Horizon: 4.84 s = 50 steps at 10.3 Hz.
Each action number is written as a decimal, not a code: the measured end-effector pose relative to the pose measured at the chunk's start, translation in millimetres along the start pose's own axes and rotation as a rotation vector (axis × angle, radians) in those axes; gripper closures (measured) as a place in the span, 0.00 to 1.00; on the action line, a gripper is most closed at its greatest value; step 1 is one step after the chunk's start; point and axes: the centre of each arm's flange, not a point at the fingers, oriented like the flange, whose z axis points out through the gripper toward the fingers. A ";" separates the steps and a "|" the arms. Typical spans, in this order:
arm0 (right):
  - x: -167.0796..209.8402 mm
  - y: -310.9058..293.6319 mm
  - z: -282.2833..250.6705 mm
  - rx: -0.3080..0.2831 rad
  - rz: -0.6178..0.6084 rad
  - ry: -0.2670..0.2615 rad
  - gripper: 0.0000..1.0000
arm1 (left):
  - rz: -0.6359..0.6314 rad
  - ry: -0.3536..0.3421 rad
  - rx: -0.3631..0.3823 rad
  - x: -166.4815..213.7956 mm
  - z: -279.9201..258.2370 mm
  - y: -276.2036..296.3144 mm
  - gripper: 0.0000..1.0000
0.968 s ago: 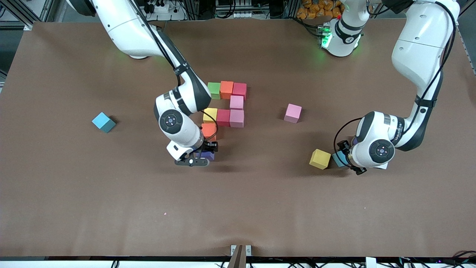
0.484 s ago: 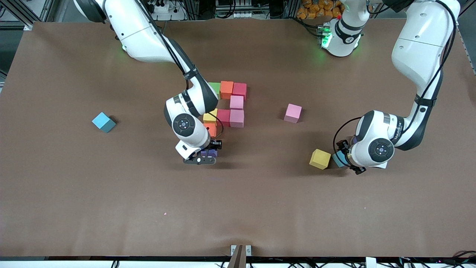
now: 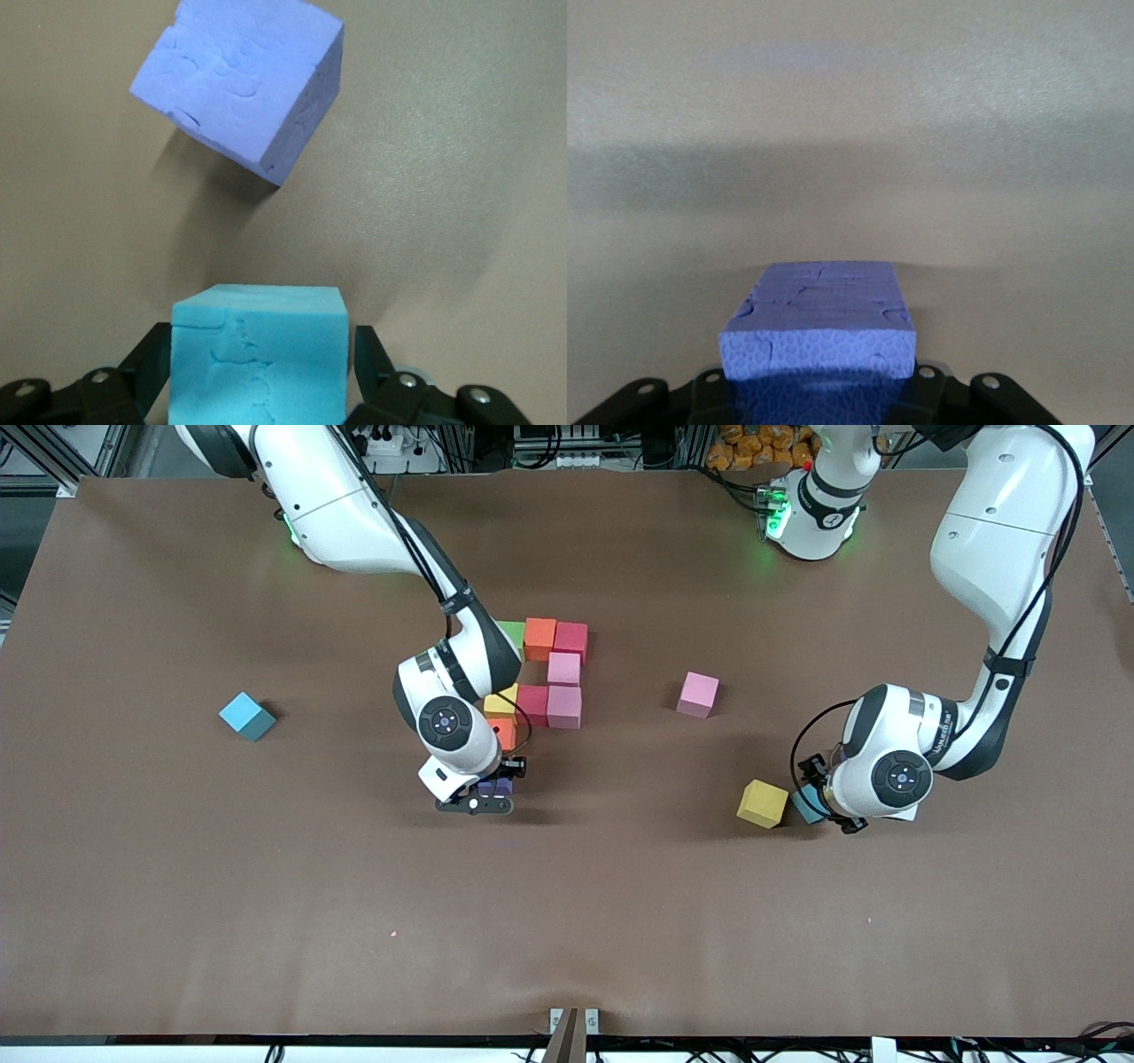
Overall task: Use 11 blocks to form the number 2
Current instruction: 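Place blue under orange with the right gripper while the left gripper lifts cyan, then carry cyan toward blue with the left gripper while the right gripper withdraws, then set the cyan block beside the blue block and open the left gripper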
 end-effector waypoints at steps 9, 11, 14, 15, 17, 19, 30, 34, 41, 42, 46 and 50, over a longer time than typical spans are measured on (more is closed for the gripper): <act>-6.7 -8.3 1.6 -0.021 -0.025 0.009 0.42 | 0.195 -0.052 -0.135 -31.6 -68.4 -9.6 0.38; -10.0 -10.0 8.9 -0.042 -0.043 0.008 0.19 | 0.298 -0.065 -0.149 -51.3 -78.9 -25.7 0.38; -6.6 -14.4 1.3 -0.030 -0.047 0.027 0.00 | 0.440 -0.073 -0.183 -97.0 -94.8 -69.1 0.38; -5.6 -18.0 -11.2 -0.019 -0.051 0.041 0.00 | 0.489 -0.072 -0.189 -113.4 -96.4 -88.8 0.38; -4.4 -17.3 -50.6 -0.009 -0.082 0.053 0.00 | 0.567 -0.071 -0.202 -144.9 -97.7 -127.6 0.38; 6.3 12.0 -86.6 -0.020 -0.156 0.028 0.00 | 0.644 -0.062 -0.228 -175.5 -95.7 -161.9 0.38; -18.0 333.9 -336.1 0.048 -0.219 0.090 0.00 | 0.712 -0.139 -0.246 -293.6 -91.5 -265.1 0.38; -69.3 385.4 -410.3 0.016 -0.162 0.031 0.00 | 0.529 -0.189 -0.235 -311.0 -88.5 -283.5 0.38; -108.3 388.6 -463.7 -0.054 -0.169 0.033 0.00 | 0.457 -0.294 -0.252 -326.7 -83.3 -293.3 0.38; -108.1 390.8 -462.5 -0.054 -0.168 0.030 0.00 | 0.472 -0.302 -0.251 -331.3 -76.3 -303.1 0.38; -107.6 391.9 -461.3 -0.054 -0.166 0.029 0.00 | 0.501 -0.312 -0.247 -340.1 -58.6 -323.8 0.38; -106.8 388.4 -467.0 -0.053 -0.175 0.051 0.00 | 0.512 -0.305 -0.237 -343.3 -41.7 -330.8 0.38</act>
